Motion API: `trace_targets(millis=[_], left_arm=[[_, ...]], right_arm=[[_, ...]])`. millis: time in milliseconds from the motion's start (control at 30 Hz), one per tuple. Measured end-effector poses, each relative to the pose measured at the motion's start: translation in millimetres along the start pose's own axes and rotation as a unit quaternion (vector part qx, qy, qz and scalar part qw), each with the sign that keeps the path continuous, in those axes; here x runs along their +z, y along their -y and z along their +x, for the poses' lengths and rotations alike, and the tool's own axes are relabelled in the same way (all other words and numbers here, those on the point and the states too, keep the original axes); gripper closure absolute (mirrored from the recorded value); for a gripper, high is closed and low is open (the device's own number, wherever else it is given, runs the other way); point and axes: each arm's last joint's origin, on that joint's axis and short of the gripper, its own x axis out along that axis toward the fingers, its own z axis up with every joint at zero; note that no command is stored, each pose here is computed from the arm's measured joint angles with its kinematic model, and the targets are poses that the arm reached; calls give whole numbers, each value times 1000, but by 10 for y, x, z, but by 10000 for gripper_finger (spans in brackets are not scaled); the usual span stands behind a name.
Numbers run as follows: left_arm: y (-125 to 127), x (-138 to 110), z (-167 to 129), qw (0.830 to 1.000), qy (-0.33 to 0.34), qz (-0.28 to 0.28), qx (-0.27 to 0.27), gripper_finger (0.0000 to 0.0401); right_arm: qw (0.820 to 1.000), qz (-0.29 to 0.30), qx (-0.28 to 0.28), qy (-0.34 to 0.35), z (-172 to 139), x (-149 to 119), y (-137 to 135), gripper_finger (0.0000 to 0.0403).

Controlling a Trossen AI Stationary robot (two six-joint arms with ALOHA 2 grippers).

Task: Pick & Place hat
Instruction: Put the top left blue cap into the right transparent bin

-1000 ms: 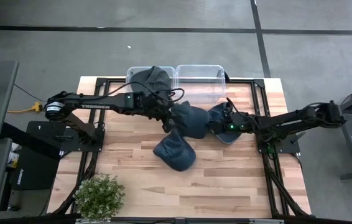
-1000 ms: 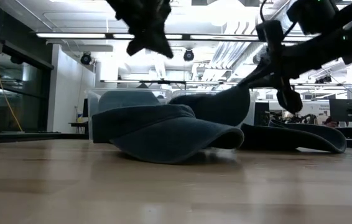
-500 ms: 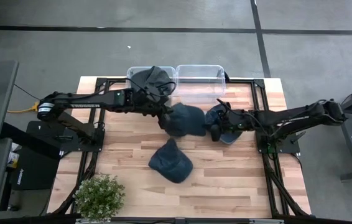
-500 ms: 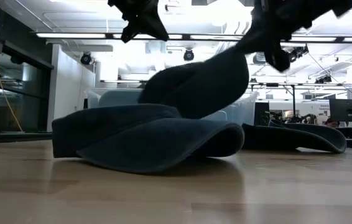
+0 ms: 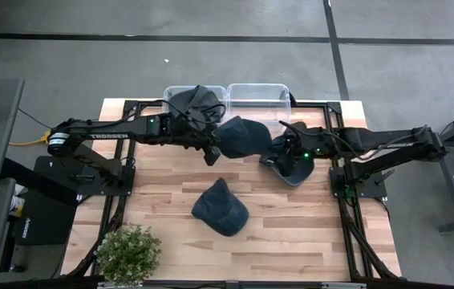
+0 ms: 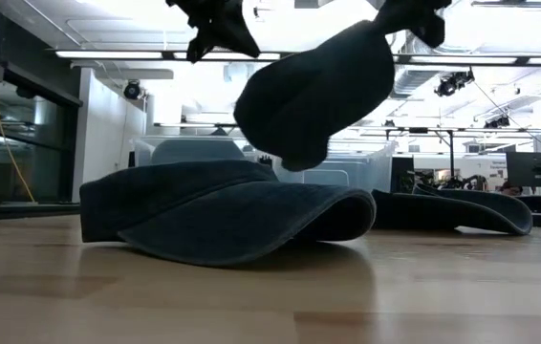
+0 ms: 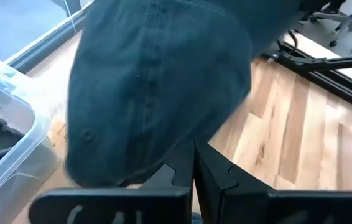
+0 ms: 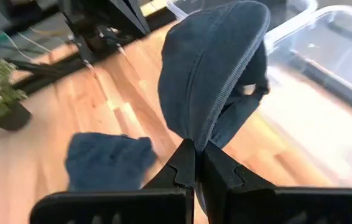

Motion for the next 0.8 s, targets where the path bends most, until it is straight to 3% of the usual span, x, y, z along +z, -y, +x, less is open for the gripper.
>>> trace_targets(millis=[133,300,500,600,800], left_arm=[[55,175,-142,999,31,14,-9,400],[79,345,-321,997,61,33,25,400],[82,374,-347,997,66,34,33,400],[83,377,-349,997,67,34,33,400],[79,367,-347,997,61,31,34,400]], right_arm=[[999,-36,-24,-4,-139,83,-26,401],[994,-89,-61,11,-282,186,-43,401],[977,-173,-117,28,-400,301,-25,401],[969,-212,-119,34,-439,352,-35,401],[970,-212,-110,43,-466,392,-50,401]])
